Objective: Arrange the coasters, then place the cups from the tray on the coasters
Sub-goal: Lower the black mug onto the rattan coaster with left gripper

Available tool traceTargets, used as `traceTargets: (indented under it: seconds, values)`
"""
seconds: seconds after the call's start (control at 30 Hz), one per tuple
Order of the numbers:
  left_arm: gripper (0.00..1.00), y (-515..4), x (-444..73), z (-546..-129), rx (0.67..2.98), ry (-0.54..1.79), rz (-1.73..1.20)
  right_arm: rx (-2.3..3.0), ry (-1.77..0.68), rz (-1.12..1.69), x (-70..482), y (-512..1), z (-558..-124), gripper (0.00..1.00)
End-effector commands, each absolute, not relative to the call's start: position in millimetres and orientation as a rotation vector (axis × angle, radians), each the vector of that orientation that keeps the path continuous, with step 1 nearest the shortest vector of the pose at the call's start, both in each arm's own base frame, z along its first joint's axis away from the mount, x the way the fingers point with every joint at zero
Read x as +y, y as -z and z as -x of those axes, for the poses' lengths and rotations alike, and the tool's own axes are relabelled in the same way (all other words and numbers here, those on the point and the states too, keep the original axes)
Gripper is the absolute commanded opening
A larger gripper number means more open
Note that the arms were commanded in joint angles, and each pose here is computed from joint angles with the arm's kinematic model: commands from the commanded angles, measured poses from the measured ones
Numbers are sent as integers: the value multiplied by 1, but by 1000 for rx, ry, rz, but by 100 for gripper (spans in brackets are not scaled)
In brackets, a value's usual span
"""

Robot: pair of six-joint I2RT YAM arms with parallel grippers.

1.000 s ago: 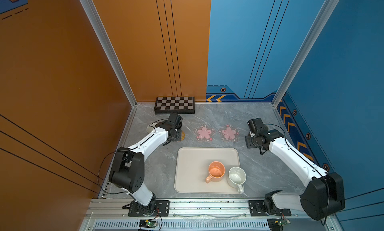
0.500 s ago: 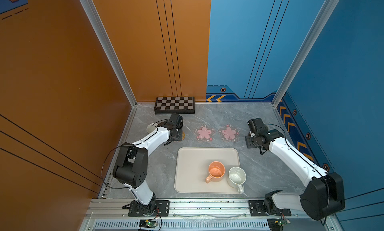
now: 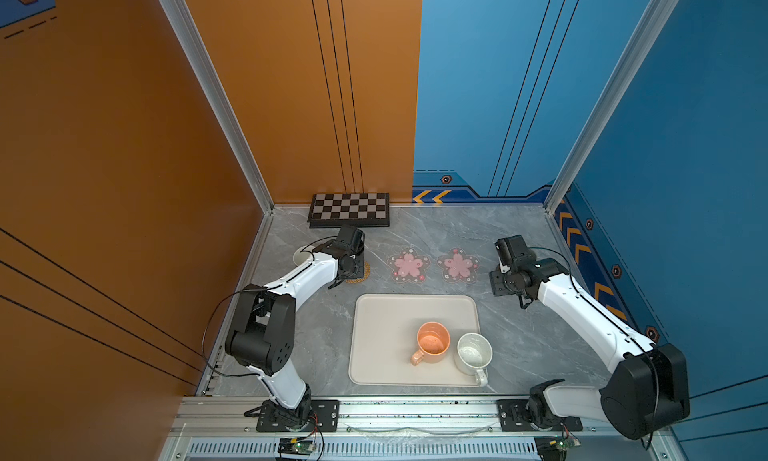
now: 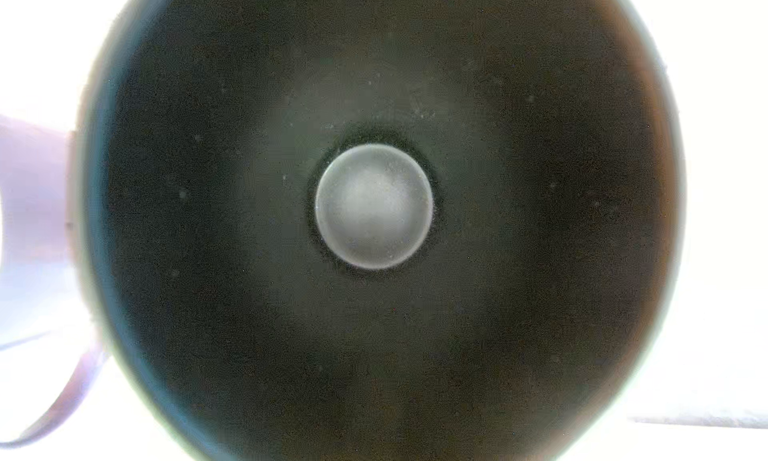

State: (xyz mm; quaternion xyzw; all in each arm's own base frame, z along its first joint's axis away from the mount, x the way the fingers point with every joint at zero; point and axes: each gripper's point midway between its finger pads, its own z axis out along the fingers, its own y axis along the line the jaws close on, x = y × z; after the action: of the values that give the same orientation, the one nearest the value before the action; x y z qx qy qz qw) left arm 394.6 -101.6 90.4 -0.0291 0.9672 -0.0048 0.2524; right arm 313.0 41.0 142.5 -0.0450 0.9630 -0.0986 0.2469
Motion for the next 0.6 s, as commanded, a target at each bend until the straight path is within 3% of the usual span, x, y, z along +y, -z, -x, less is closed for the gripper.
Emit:
traceTargets:
  seconds: [0.0, 0.57]
  values:
    - [0, -93, -103, -404, 2587, 47, 117, 2640, 258, 113, 43, -144, -313, 67]
    - [0, -85, -104, -397, 2603, 34, 113, 2644, 258, 109, 42, -142, -309, 67]
